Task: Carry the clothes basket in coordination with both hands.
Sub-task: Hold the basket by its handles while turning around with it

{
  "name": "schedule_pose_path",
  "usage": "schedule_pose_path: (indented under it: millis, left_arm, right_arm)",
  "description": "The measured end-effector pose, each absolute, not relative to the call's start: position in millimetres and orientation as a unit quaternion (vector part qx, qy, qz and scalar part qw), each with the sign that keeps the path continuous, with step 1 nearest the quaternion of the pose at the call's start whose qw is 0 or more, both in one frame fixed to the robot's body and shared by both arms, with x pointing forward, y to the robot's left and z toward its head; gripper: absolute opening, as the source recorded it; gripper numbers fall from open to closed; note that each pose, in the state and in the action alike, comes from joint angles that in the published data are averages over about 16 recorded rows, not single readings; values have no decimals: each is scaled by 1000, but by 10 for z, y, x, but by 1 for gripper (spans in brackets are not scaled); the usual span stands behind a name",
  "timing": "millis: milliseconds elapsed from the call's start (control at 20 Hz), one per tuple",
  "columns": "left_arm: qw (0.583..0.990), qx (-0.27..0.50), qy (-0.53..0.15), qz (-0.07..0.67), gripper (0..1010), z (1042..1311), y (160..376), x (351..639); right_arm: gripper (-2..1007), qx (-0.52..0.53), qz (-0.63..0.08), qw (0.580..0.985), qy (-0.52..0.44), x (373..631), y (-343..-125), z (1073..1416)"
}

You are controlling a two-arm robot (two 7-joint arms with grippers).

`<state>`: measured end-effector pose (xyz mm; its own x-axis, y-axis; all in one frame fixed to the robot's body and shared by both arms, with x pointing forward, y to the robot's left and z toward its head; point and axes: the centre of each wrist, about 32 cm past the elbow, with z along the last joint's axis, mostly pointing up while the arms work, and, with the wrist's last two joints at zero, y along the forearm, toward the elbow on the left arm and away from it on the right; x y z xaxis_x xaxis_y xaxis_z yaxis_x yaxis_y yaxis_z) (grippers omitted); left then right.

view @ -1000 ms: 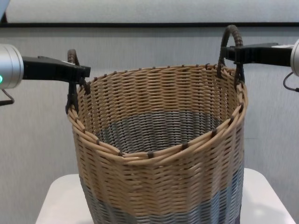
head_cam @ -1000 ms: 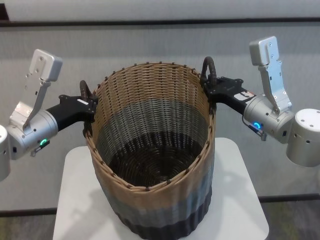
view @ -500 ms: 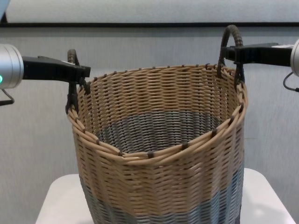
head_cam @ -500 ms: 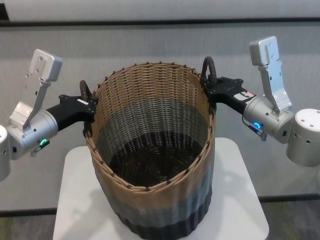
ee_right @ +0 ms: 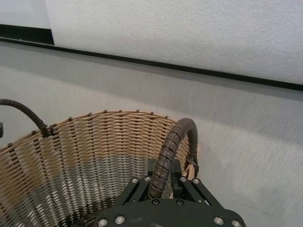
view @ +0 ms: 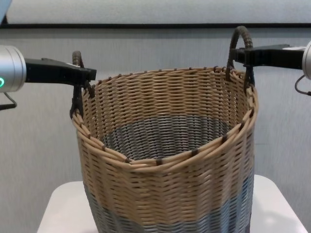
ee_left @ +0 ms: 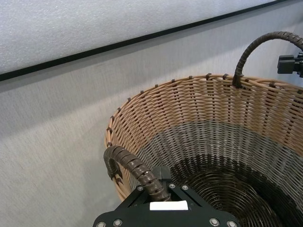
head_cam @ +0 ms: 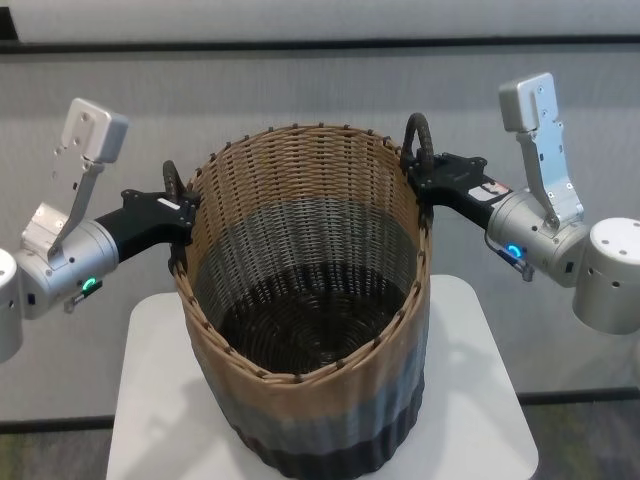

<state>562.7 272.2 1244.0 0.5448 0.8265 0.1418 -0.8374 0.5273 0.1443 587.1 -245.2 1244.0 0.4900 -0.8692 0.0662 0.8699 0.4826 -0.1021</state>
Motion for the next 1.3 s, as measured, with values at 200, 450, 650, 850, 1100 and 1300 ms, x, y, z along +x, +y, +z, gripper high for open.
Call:
schedule_pose_path:
  millis: [200, 450, 650, 850, 1100, 1300]
  left_arm:
    - [874, 94, -47, 474, 1, 12474, 2711, 5595]
    - [875, 86, -80, 470, 1, 12539, 2694, 5531]
    - [873, 79, -109, 468, 1, 12612, 2681, 5470]
    - [873, 70, -130, 464, 1, 12718, 2676, 5409]
    - [875, 60, -142, 459, 1, 12870, 2678, 5344]
    - [879, 53, -144, 452, 1, 13000, 2685, 5291]
  right_arm:
    - [173, -58, -507, 860, -14, 5856, -2467, 12466]
    - [172, -51, -510, 858, -36, 5827, -2486, 12526]
    - [172, -42, -510, 858, -53, 5800, -2503, 12593]
    - [172, -30, -509, 857, -67, 5771, -2524, 12675]
    - [172, -13, -508, 858, -78, 5736, -2556, 12772]
    - [172, 0, -507, 858, -84, 5705, -2587, 12844]
